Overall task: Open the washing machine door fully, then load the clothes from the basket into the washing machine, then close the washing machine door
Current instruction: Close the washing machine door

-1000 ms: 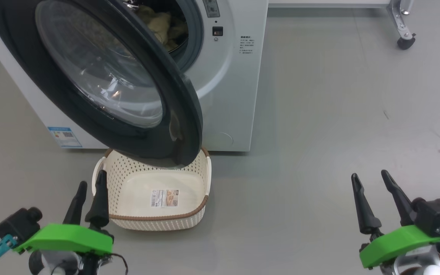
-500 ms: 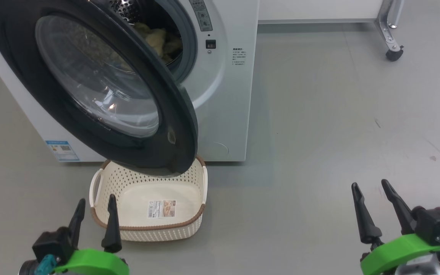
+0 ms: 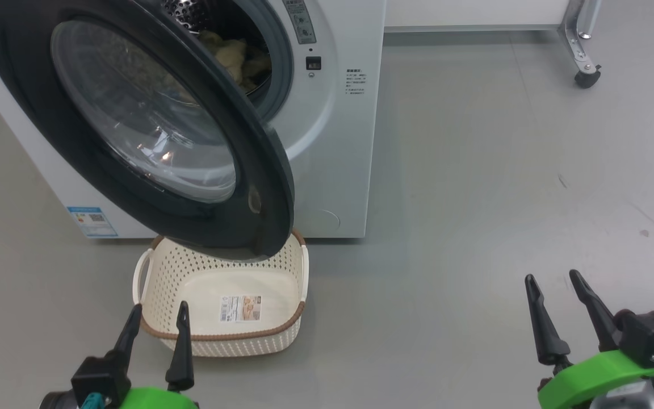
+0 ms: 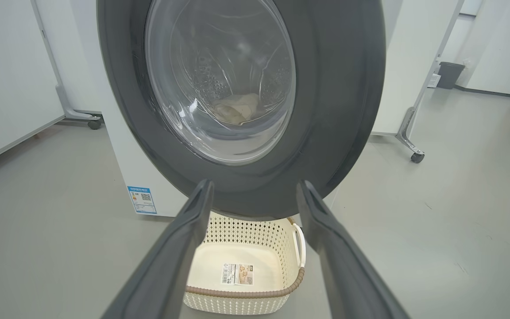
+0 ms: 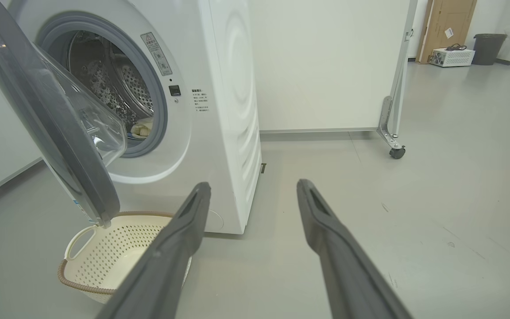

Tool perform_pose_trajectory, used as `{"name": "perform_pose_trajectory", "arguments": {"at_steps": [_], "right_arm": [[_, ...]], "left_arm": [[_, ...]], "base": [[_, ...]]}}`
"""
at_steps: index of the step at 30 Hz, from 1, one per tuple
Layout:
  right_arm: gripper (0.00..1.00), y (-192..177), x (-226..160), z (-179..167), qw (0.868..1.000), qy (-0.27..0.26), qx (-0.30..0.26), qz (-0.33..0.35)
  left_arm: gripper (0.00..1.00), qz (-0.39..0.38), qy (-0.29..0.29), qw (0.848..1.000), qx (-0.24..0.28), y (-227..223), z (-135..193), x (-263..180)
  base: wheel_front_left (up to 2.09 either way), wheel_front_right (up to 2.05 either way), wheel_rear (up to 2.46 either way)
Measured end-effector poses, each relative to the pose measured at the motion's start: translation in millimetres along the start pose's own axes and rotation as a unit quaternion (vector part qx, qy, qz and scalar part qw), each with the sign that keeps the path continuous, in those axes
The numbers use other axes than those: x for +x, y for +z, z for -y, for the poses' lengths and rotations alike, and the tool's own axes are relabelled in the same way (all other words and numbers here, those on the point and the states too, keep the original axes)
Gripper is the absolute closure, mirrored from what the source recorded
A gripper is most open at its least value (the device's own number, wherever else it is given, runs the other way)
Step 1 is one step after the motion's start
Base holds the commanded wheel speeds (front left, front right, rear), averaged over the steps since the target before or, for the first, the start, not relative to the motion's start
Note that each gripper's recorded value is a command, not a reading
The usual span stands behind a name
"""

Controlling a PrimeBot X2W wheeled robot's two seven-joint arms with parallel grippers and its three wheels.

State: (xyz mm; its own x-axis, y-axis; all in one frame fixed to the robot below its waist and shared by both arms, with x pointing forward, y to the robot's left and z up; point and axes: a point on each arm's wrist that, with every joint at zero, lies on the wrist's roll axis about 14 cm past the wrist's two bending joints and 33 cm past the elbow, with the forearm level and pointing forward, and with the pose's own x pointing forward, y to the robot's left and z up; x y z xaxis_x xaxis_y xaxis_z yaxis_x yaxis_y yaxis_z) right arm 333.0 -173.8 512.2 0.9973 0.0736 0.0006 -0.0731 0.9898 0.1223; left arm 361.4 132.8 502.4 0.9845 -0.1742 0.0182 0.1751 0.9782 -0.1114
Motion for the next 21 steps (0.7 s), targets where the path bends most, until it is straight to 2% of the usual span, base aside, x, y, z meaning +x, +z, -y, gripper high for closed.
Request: {"name": "perform_pose_trajectory", "arguments": {"at_steps": [21], "right_arm": [[0.0,1.0,0.0,0.6,1.0,-0.001,0.0,0.002]], "left_arm": [[0.0,-0.003,-0.002,1.0,0.006,-1.9,3.9,-2.1]], "base": [[0.0,0.0,0.0]]}}
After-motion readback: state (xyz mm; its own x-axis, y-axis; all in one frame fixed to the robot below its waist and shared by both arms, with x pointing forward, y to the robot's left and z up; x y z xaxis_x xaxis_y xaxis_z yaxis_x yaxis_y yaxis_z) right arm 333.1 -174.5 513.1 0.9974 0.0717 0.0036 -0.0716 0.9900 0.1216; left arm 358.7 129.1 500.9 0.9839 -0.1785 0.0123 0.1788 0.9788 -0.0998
